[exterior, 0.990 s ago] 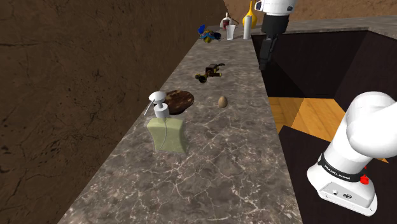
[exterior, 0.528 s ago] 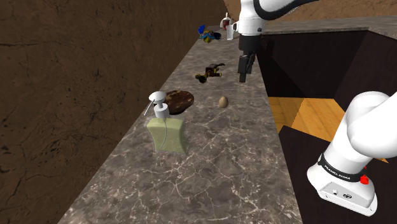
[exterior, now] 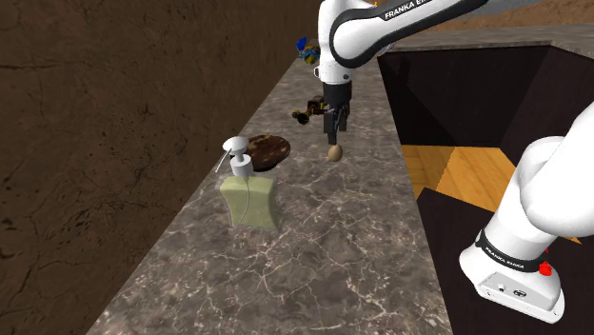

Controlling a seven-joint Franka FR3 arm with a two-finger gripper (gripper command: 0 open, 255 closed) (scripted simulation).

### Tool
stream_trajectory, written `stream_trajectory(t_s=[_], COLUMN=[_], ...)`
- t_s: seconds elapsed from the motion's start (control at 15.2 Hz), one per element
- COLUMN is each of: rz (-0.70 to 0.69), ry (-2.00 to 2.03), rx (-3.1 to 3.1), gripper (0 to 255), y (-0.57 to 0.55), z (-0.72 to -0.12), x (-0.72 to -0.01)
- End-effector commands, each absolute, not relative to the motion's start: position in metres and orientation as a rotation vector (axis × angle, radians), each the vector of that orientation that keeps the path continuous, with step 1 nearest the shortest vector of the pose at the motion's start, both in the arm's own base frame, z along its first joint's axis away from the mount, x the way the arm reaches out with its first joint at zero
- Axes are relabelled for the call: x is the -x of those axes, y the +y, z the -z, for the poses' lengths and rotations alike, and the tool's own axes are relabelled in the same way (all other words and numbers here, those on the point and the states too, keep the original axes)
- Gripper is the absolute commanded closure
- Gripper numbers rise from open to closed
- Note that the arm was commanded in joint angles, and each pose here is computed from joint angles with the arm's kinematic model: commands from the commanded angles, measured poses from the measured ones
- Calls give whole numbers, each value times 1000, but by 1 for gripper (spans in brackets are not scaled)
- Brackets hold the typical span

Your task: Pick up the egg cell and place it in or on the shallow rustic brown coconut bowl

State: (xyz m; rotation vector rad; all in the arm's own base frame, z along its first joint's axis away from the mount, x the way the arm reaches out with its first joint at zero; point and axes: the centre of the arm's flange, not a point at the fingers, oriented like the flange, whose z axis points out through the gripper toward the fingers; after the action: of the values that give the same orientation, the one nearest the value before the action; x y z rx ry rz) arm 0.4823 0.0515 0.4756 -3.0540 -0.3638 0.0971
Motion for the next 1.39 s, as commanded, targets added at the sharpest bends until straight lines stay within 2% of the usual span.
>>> stream_trajectory(t_s=[0.0, 0.46, 0.99, 1.06, 1.32], rz=[-114, -114, -114, -114, -114], ry=[-371, -371, -371, -371, -371], rx=[3049, 3049, 3049, 3049, 3049], gripper=[0, 0, 0, 255, 255], y=[56, 59, 59, 59, 59], z=[-461, -421, -422, -422, -422], x=[-495, -491, -491, -491, -491])
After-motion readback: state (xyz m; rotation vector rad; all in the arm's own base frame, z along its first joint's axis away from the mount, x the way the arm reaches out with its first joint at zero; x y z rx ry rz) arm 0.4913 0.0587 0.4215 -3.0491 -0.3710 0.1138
